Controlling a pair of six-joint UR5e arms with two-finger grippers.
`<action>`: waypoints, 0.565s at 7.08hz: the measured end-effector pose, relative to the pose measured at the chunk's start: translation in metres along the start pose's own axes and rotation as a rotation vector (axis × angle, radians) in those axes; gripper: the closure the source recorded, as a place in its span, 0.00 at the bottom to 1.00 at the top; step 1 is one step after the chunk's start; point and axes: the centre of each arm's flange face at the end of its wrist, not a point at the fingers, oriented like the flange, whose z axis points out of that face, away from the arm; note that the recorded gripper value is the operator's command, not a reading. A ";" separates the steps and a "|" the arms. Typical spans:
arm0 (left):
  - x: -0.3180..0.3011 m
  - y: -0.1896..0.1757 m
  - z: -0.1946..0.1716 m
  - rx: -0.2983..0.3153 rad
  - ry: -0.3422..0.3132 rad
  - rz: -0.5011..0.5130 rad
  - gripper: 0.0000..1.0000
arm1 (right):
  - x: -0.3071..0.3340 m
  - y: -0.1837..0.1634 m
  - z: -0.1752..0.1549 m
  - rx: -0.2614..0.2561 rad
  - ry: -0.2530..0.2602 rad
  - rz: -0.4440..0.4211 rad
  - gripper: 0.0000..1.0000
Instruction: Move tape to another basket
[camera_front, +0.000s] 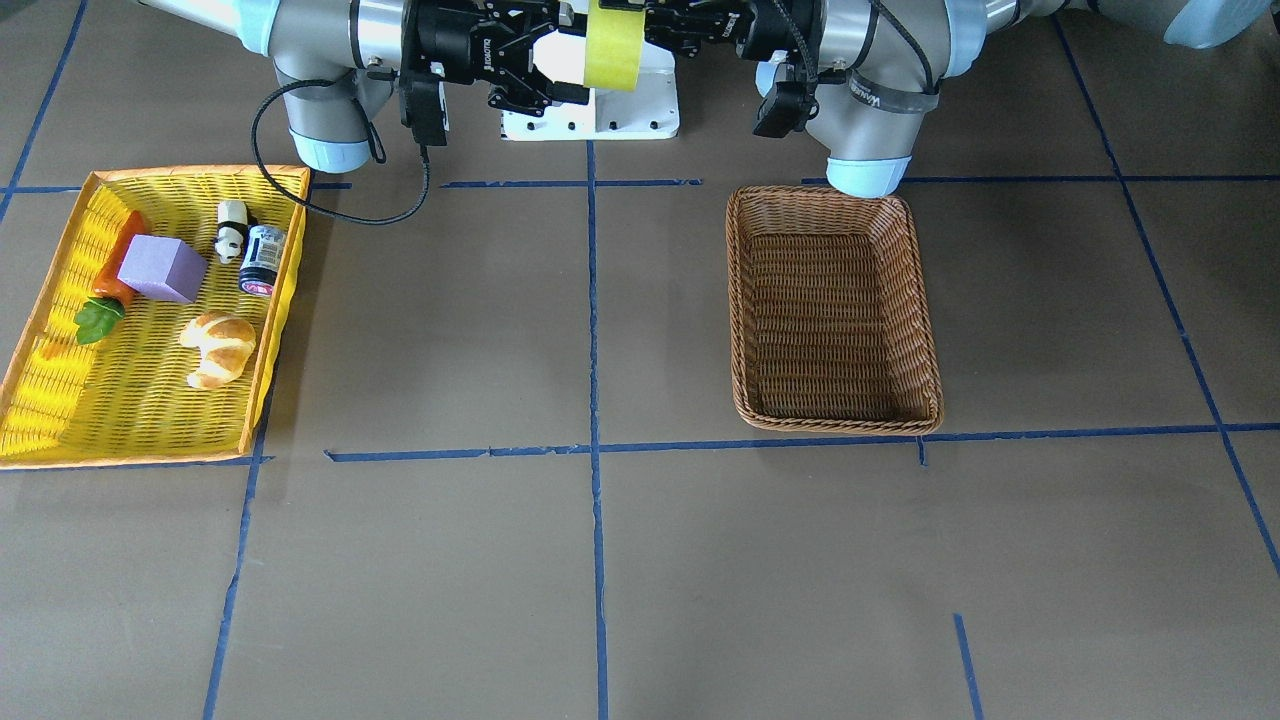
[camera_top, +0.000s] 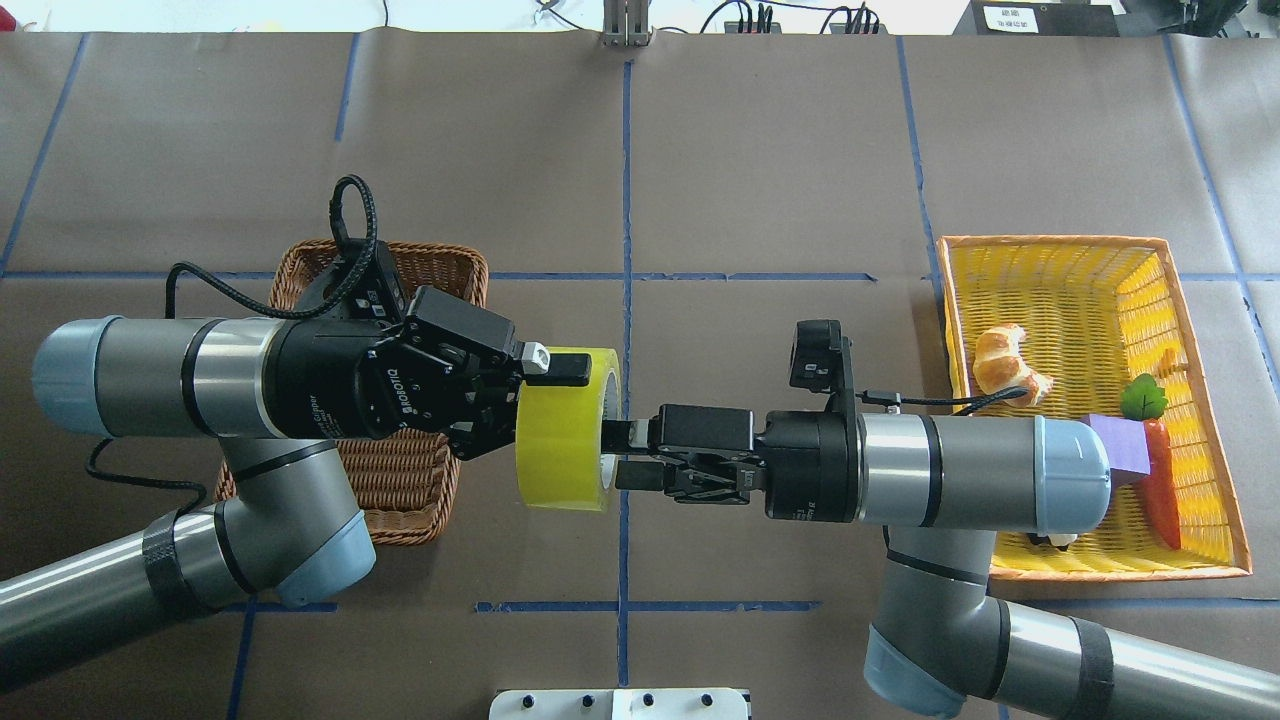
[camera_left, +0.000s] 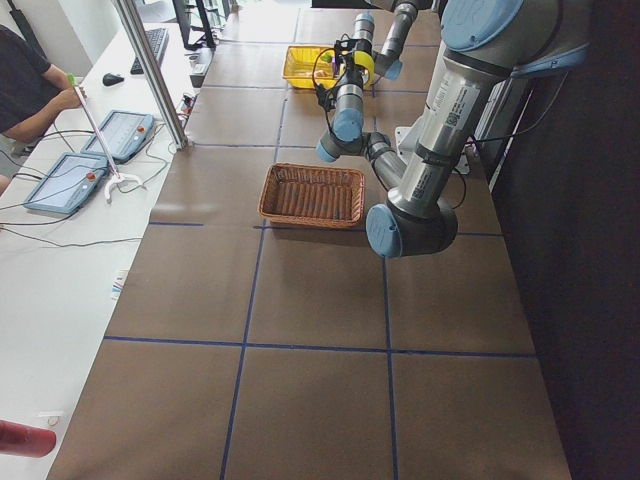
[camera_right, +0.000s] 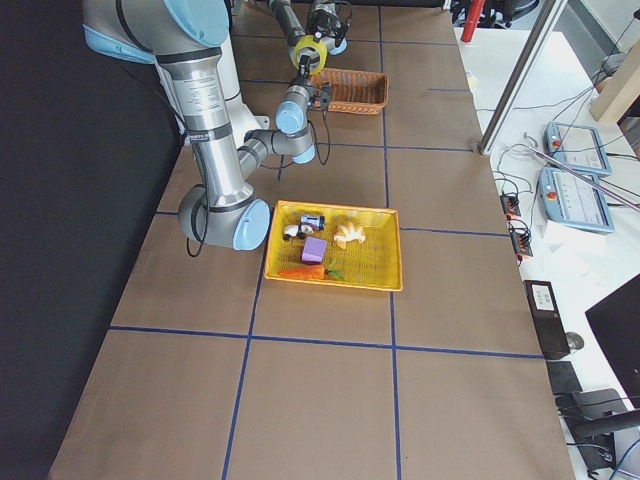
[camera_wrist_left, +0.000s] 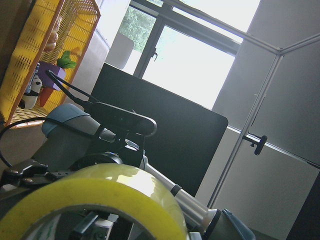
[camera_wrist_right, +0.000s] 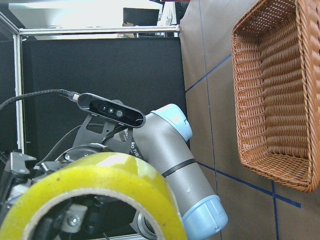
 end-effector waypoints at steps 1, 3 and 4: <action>0.000 0.000 0.000 0.000 0.000 -0.001 1.00 | 0.000 0.000 0.000 0.001 0.000 -0.001 0.00; 0.000 0.000 -0.002 0.002 -0.002 -0.001 1.00 | 0.000 -0.002 -0.001 0.002 0.002 -0.003 0.00; 0.004 -0.001 -0.006 0.006 0.000 0.005 1.00 | -0.001 -0.004 -0.003 0.004 0.002 -0.007 0.00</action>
